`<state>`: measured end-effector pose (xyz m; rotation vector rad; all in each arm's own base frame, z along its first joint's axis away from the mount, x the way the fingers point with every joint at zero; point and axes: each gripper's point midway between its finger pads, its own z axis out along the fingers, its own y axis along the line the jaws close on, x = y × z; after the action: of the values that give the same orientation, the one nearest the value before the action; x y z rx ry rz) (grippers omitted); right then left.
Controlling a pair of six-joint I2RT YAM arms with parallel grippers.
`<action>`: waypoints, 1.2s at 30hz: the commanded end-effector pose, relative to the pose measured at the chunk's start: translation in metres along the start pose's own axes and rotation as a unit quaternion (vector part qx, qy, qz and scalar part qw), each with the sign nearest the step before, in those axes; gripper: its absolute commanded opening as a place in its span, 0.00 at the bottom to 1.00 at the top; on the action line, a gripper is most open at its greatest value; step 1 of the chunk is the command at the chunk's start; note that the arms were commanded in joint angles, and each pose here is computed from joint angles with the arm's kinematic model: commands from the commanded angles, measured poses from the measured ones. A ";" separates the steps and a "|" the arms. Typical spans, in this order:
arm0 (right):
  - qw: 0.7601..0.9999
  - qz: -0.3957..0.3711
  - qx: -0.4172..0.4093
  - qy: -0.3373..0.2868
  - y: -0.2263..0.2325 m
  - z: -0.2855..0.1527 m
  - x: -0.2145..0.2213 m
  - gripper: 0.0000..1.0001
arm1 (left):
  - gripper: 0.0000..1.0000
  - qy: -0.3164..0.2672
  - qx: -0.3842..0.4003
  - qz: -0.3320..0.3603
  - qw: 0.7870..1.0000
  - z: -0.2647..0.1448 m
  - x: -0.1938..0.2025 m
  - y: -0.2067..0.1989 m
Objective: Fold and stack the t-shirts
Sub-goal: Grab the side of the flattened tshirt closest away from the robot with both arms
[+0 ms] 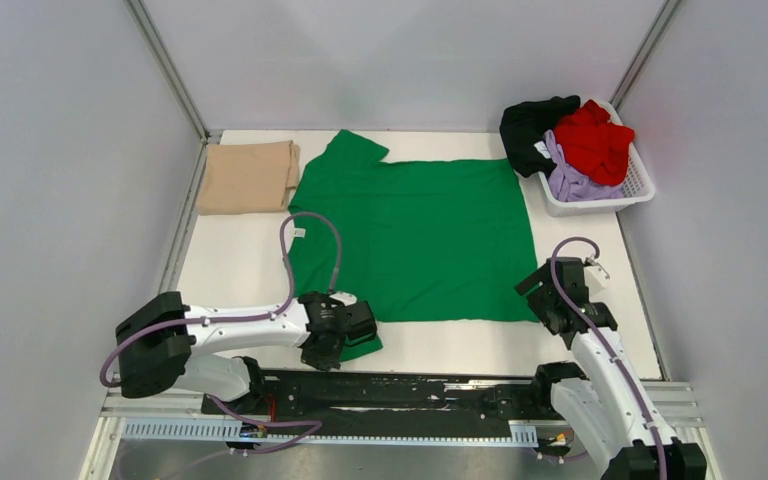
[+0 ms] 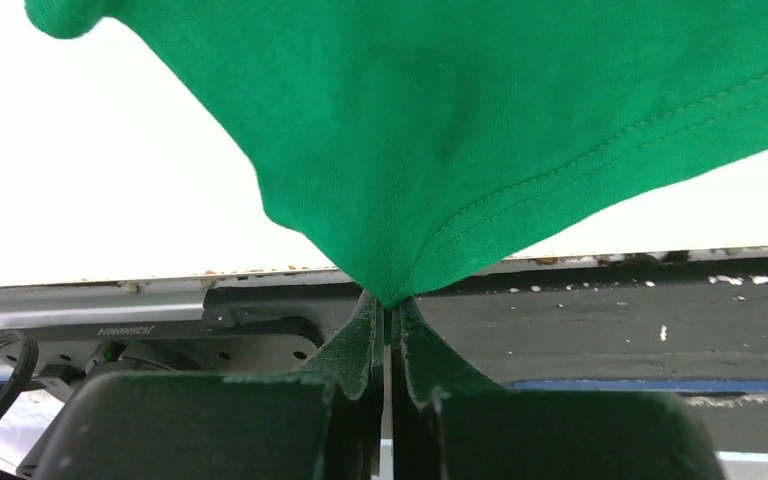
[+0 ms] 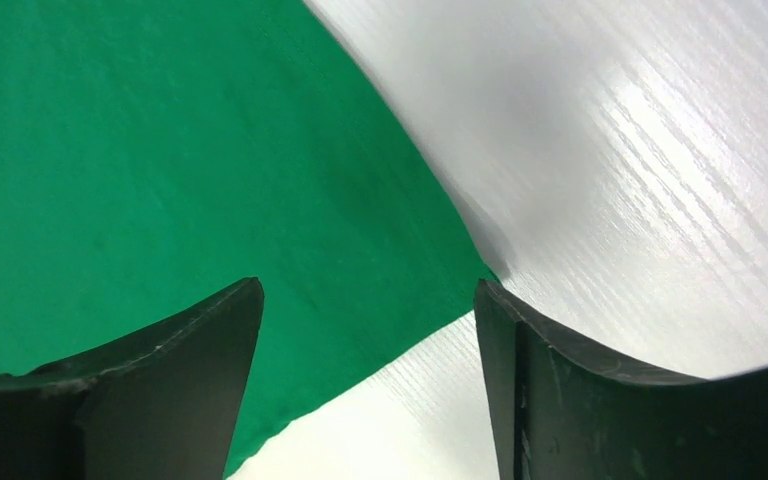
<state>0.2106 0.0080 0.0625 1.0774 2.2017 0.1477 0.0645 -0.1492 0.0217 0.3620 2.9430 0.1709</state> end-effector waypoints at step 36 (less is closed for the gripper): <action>0.992 0.050 0.090 0.070 -0.024 0.007 0.028 0.47 | 0.00 -0.067 0.072 0.022 0.995 -0.045 -0.032 -0.017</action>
<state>0.1856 0.0118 0.0389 1.2744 2.3278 0.0715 0.0760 -0.1680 0.0536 0.4566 2.8593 -0.0013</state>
